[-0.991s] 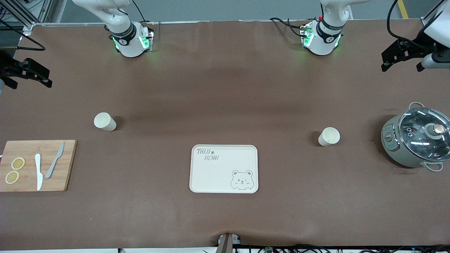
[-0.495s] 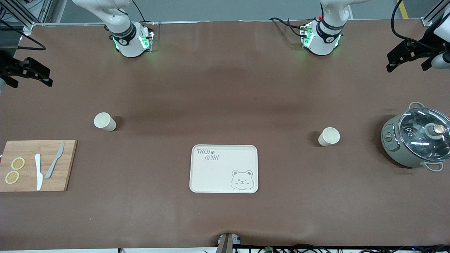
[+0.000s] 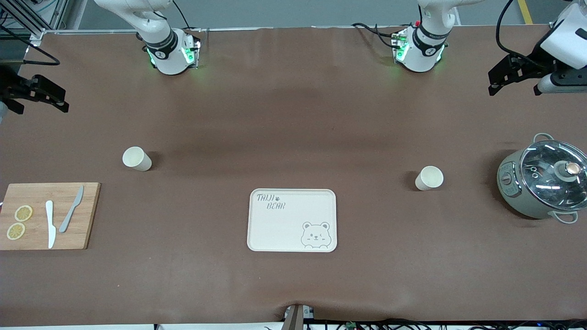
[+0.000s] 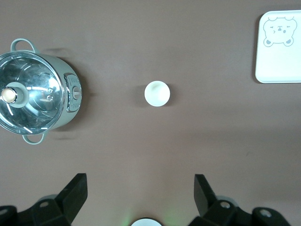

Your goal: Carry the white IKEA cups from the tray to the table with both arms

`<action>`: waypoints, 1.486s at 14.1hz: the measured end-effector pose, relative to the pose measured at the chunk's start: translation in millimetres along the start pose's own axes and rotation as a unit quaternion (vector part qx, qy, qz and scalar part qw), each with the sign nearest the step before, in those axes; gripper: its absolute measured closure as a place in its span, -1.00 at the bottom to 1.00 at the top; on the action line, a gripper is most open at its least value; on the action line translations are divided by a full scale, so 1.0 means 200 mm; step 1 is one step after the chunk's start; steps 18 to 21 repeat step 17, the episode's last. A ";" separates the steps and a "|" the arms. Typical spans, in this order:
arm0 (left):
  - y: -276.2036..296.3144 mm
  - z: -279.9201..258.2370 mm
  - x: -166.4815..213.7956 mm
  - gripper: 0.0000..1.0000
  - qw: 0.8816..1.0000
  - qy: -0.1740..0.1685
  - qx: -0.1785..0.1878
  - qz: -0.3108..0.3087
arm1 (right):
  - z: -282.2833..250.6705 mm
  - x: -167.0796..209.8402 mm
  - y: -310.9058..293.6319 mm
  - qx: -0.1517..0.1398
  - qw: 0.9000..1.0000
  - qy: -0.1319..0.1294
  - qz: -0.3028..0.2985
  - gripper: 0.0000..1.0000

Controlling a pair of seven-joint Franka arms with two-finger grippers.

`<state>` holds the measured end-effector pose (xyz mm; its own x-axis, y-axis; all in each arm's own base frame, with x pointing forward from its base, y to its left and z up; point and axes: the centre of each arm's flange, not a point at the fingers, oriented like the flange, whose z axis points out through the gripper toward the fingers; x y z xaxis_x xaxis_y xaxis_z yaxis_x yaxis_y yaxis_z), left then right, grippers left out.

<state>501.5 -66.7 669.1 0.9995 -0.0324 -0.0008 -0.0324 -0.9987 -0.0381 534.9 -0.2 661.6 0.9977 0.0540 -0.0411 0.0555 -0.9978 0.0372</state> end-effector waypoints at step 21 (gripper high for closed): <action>-0.03 -0.06 0.00 -1.00 1.000 0.012 -0.001 -0.005 | 0.00 0.00 0.04 0.000 1.000 -0.001 0.007 -1.00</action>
